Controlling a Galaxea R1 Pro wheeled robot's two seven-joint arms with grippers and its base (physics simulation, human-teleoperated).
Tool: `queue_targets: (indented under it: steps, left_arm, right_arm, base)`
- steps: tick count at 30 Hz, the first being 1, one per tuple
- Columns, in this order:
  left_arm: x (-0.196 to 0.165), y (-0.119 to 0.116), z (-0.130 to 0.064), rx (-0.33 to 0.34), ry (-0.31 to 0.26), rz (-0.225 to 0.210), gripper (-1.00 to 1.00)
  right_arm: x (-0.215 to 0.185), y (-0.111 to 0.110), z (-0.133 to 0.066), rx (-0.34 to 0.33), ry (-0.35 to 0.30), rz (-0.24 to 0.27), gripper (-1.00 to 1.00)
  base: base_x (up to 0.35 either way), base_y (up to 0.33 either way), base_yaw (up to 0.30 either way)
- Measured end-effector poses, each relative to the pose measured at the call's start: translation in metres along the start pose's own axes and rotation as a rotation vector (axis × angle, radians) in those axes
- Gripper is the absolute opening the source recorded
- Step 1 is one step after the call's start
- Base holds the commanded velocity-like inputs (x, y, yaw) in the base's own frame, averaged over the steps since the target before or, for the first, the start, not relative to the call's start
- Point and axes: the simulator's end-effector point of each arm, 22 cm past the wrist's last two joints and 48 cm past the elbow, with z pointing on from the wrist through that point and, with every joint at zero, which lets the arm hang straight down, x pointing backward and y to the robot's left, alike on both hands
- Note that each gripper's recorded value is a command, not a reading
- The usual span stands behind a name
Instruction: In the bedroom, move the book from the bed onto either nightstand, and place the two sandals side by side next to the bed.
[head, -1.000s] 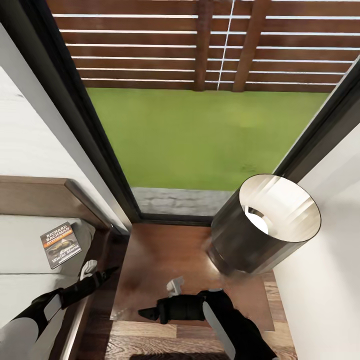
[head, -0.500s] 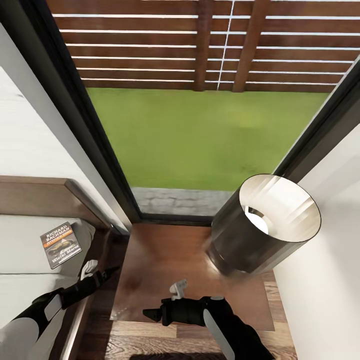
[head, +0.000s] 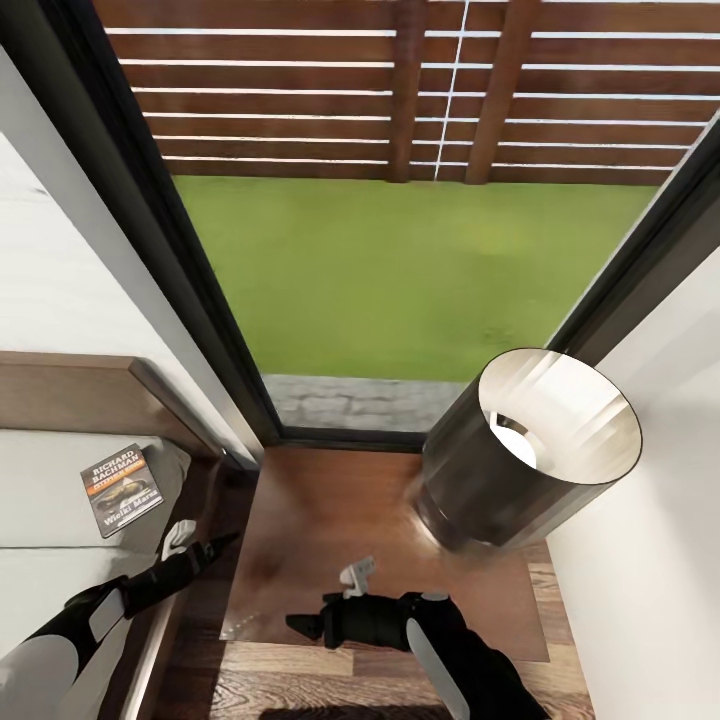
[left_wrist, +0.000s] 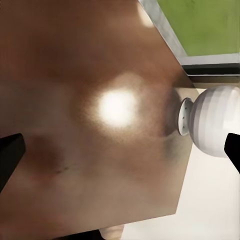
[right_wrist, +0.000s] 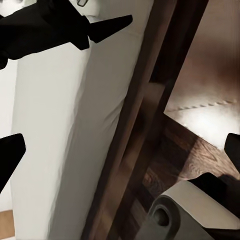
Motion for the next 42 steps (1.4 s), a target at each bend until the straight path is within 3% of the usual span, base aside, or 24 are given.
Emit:
queue_targets:
  steps: [6,9,12,13,15,18,19,23,27,32,42]
  left_arm:
    - [0.0,0.0,0.0,0.0,0.001,-0.001,1.0]
    - [0.0,0.0,0.0,0.0,0.0,-0.001,1.0]
    - [0.003,-0.002,0.002,0.005,0.003,-0.004,1.0]
    - [0.005,-0.004,0.004,0.009,0.005,-0.005,1.0]
    - [0.006,-0.005,0.006,0.011,0.006,-0.007,1.0]
    - [0.008,-0.007,0.008,0.015,0.008,-0.009,1.0]
    - [0.008,-0.007,0.009,0.017,0.009,-0.01,1.0]
    - [0.009,-0.008,0.009,0.018,0.009,-0.011,1.0]
    - [0.012,-0.011,0.012,0.024,0.012,-0.014,1.0]
    - [0.014,-0.013,0.014,0.027,0.014,-0.016,1.0]
    - [0.015,-0.013,0.015,0.029,0.015,-0.017,1.0]
  right_arm:
    - [-0.014,0.007,0.0,-0.027,-0.055,0.022,1.0]
    - [-0.036,0.012,-0.003,-0.047,-0.148,0.041,1.0]
    - [-0.078,-0.012,-0.013,0.053,-0.34,0.066,1.0]
    - [-0.091,-0.018,-0.019,0.075,-0.409,0.107,1.0]
    - [-0.1,-0.021,-0.023,0.076,-0.454,0.15,1.0]
    - [-0.112,-0.026,-0.031,0.06,-0.53,0.256,1.0]
    - [-0.114,-0.033,-0.034,0.048,-0.571,0.355,1.0]
    - [-0.098,-0.063,-0.036,0.055,-0.614,0.581,1.0]
    - [-0.113,-0.087,-0.041,0.056,-0.657,0.703,1.0]
    - [-0.117,-0.091,-0.04,0.051,-0.659,0.732,1.0]
    - [-0.123,-0.085,-0.039,0.033,-0.664,0.718,1.0]
  base:
    - [0.0,0.0,0.0]
    - [0.0,0.0,0.0]
    - [0.0,0.0,0.0]
    - [0.0,0.0,0.0]
    - [0.0,0.0,0.0]
    - [0.0,0.0,0.0]
    - [0.0,0.0,0.0]
    - [0.0,0.0,0.0]
    - [0.0,0.0,0.0]
    - [0.0,0.0,0.0]
    - [0.0,0.0,0.0]
